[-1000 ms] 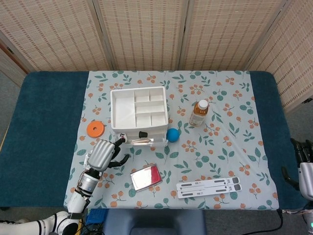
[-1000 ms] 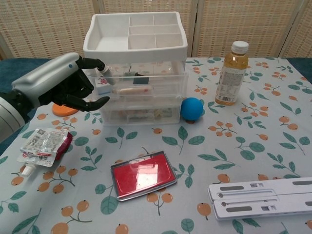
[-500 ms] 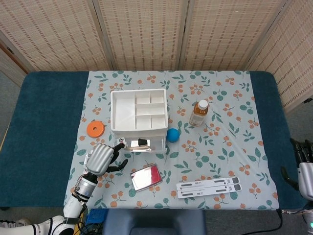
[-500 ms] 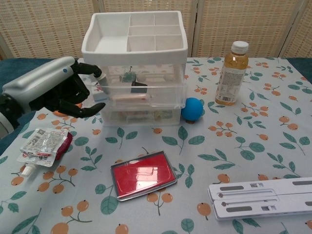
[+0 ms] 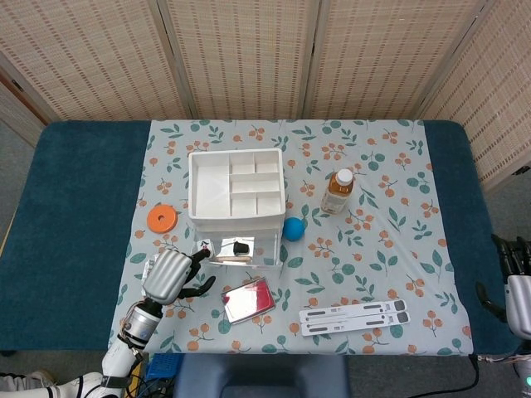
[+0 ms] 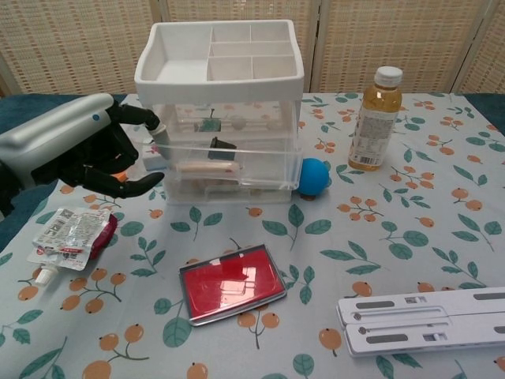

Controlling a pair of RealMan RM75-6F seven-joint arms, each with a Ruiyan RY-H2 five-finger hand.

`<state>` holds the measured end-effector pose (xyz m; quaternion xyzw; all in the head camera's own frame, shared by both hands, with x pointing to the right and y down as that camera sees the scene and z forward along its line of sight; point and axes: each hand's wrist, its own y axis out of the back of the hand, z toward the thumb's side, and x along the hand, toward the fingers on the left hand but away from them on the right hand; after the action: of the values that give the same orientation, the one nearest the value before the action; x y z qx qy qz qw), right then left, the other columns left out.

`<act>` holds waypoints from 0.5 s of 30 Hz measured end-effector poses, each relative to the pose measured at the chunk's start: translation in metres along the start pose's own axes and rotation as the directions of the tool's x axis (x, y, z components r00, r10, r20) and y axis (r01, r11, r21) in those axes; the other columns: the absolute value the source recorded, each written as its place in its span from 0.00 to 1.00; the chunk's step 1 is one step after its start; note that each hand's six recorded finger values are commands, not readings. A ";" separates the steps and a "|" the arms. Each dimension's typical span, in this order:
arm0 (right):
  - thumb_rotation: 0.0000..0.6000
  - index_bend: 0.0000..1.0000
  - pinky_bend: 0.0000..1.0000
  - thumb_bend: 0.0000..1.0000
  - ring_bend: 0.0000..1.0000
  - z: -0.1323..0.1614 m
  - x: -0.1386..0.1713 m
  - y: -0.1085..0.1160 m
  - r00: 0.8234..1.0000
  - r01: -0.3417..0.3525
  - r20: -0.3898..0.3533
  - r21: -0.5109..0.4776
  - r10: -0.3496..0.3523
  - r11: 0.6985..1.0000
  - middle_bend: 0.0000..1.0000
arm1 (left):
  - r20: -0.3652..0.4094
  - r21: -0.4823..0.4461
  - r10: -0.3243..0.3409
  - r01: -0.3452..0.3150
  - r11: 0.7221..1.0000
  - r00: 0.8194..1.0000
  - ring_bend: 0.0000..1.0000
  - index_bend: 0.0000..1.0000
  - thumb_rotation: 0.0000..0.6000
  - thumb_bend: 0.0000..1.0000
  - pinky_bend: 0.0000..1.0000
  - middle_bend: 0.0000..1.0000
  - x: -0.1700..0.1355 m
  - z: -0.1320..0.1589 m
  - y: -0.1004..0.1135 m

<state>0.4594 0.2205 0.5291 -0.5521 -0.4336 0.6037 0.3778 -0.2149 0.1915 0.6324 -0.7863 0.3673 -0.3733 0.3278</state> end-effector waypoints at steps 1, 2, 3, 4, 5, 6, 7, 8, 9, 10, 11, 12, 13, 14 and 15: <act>1.00 0.03 0.11 0.38 0.06 0.000 0.000 0.000 1.000 0.001 0.001 0.000 -0.001 1.000 0.14 | -0.001 0.005 -0.003 0.003 1.000 1.000 1.00 0.45 1.00 0.32 1.00 0.94 -0.001 0.000 0.000; 1.00 0.03 0.11 0.37 0.06 -0.001 0.000 0.000 1.000 0.002 0.002 0.000 -0.002 1.000 0.14 | -0.001 0.010 -0.006 0.006 1.000 1.000 1.00 0.45 1.00 0.32 1.00 0.94 -0.002 0.000 0.001; 1.00 0.03 0.11 0.38 0.06 -0.001 0.000 0.001 1.000 0.003 0.002 0.001 -0.003 1.000 0.14 | -0.002 0.012 -0.009 0.009 1.000 1.000 1.00 0.45 1.00 0.32 1.00 0.94 -0.003 0.000 0.001; 1.00 0.03 0.11 0.37 0.06 -0.001 0.000 0.001 1.000 0.003 0.001 0.002 -0.003 1.000 0.14 | -0.002 0.014 -0.011 0.011 1.000 1.000 1.00 0.45 1.00 0.32 1.00 0.94 -0.003 0.001 0.001; 1.00 0.03 0.11 0.37 0.06 -0.001 0.000 0.001 1.000 0.004 0.001 0.002 -0.004 1.000 0.14 | -0.002 0.015 -0.013 0.013 1.000 1.000 1.00 0.45 1.00 0.32 1.00 0.94 -0.004 0.001 0.002; 1.00 0.03 0.11 0.37 0.06 -0.001 0.000 0.001 1.000 0.005 0.000 0.002 -0.005 1.000 0.14 | -0.001 0.016 -0.014 0.014 1.000 1.000 1.00 0.45 1.00 0.32 1.00 0.94 -0.005 0.002 0.002; 1.00 0.03 0.11 0.37 0.06 -0.001 0.000 0.001 1.000 0.006 0.000 0.002 -0.006 1.000 0.14 | 0.000 0.015 -0.014 0.014 1.000 1.000 1.00 0.45 1.00 0.32 1.00 0.94 -0.005 0.002 0.003; 1.00 0.03 0.11 0.38 0.06 -0.001 0.000 0.002 1.000 0.006 0.000 0.002 -0.006 1.000 0.14 | 0.001 0.014 -0.014 0.014 1.000 1.000 1.00 0.45 1.00 0.32 1.00 0.94 -0.006 0.003 0.003; 1.00 0.03 0.11 0.38 0.06 -0.001 0.000 0.002 1.000 0.006 0.000 0.002 -0.006 1.000 0.14 | 0.003 0.014 -0.014 0.014 1.000 1.000 1.00 0.45 1.00 0.32 1.00 0.94 -0.006 0.004 0.004; 1.00 0.03 0.11 0.38 0.06 -0.002 0.000 0.002 1.000 0.007 0.001 0.002 -0.007 1.000 0.14 | 0.004 0.015 -0.015 0.014 1.000 1.000 1.00 0.45 1.00 0.32 1.00 0.94 -0.006 0.004 0.004; 1.00 0.03 0.11 0.38 0.06 -0.002 0.000 0.002 1.000 0.007 0.001 0.003 -0.007 1.000 0.14 | 0.005 0.016 -0.017 0.017 1.000 1.000 1.00 0.45 1.00 0.32 1.00 0.94 -0.007 0.005 0.004; 1.00 0.03 0.11 0.38 0.06 -0.002 0.000 0.002 1.000 0.008 0.001 0.004 -0.008 1.000 0.14 | 0.006 0.018 -0.020 0.019 1.000 1.000 1.00 0.44 1.00 0.32 1.00 0.94 -0.007 0.005 0.004; 1.00 0.03 0.11 0.38 0.06 -0.002 0.000 0.003 1.000 0.010 0.001 0.004 -0.010 1.000 0.14 | 0.007 0.020 -0.023 0.023 1.000 1.000 1.00 0.43 1.00 0.32 1.00 0.94 -0.008 0.005 0.003; 1.00 0.03 0.11 0.38 0.06 -0.002 0.000 0.004 1.000 0.012 0.001 0.006 -0.012 1.000 0.14 | 0.008 0.024 -0.028 0.028 0.999 1.000 1.00 0.39 1.00 0.32 1.00 0.94 -0.009 0.005 0.003; 1.00 0.03 0.11 0.38 0.06 -0.003 0.000 0.004 1.000 0.013 0.001 0.007 -0.013 1.000 0.14 | 0.008 0.027 -0.032 0.031 0.999 0.999 1.00 0.33 1.00 0.32 1.00 0.93 -0.009 0.005 0.003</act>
<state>0.4621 0.2190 0.5252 -0.5474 -0.4355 0.6031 0.3834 -0.2156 0.1987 0.6241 -0.7891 0.3483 -0.3800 0.3341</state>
